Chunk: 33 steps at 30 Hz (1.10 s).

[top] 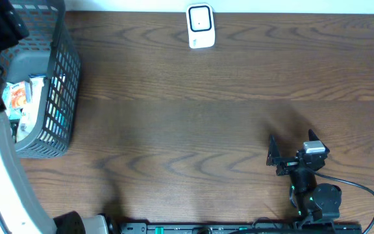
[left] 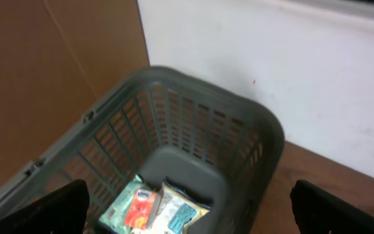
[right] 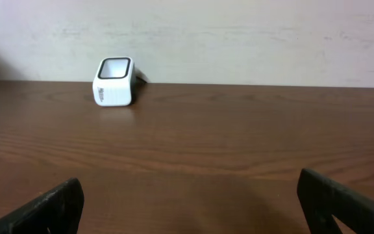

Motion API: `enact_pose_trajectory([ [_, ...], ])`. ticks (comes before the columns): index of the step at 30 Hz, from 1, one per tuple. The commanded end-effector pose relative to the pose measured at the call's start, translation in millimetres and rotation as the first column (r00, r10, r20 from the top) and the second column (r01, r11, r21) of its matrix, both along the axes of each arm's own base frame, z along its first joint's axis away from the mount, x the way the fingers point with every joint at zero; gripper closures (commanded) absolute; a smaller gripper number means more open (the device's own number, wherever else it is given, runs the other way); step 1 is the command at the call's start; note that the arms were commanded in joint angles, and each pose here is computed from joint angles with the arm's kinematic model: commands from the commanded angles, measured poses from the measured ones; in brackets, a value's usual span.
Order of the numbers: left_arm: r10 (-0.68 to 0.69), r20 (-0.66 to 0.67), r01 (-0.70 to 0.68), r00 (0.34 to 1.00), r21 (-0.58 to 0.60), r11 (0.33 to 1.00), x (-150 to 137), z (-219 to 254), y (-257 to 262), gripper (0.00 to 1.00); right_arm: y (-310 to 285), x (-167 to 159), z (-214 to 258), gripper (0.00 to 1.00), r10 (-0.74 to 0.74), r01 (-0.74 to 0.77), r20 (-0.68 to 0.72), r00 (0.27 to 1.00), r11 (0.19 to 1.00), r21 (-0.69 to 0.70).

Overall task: Scan the item barcode
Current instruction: 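Raise the left gripper and reach into the grey basket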

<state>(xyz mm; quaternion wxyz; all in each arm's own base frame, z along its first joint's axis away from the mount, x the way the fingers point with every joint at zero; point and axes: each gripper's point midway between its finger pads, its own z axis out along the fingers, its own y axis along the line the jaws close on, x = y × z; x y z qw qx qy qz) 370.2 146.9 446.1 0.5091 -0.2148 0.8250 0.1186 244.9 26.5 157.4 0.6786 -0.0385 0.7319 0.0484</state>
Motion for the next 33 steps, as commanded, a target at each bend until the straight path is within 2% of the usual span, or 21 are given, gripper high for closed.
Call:
enact_pose_trajectory([
  [1,-0.007,-0.009,0.006,1.000,-0.039,0.999,-6,-5,-3,0.02,1,0,0,0.01,0.005,-0.005,0.000,1.000,1.000,0.006],
  [3,0.018,-0.018,-0.019,1.000,-0.019,1.000,-9,-4,3,0.02,1,0,0,0.01,0.005,-0.005,0.000,1.000,1.000,0.006],
  [9,0.209,-0.087,-0.203,0.974,0.071,0.977,-19,-16,39,0.02,1,0,0,0.01,0.005,-0.005,0.000,1.000,1.000,0.006],
  [13,0.241,-0.160,-0.235,0.957,0.051,0.971,-15,-44,52,0.02,1,0,0,0.01,0.005,-0.005,0.000,1.000,1.000,0.006],
  [17,0.257,-0.242,-0.254,0.936,0.041,0.966,-13,-77,64,0.03,1,0,0,0.01,0.005,-0.005,0.000,1.000,1.000,0.006],
  [20,0.212,-0.285,-0.221,0.935,-0.001,0.975,-5,-97,60,0.03,1,0,0,0.01,0.005,-0.005,0.000,1.000,1.000,0.006],
  [26,0.216,-0.344,-0.235,0.914,-0.012,0.972,1,-121,67,0.03,1,0,0,0.01,0.005,-0.005,0.000,1.000,1.000,0.006],
  [30,0.272,-0.367,-0.314,0.890,-0.060,0.948,4,-143,85,0.02,1,0,0,0.01,0.005,-0.005,0.000,1.000,1.000,0.006],
  [33,0.224,-0.402,-0.302,0.888,-0.141,0.943,11,-168,90,0.02,1,0,0,0.01,0.005,-0.005,0.000,1.000,1.000,0.006],
])
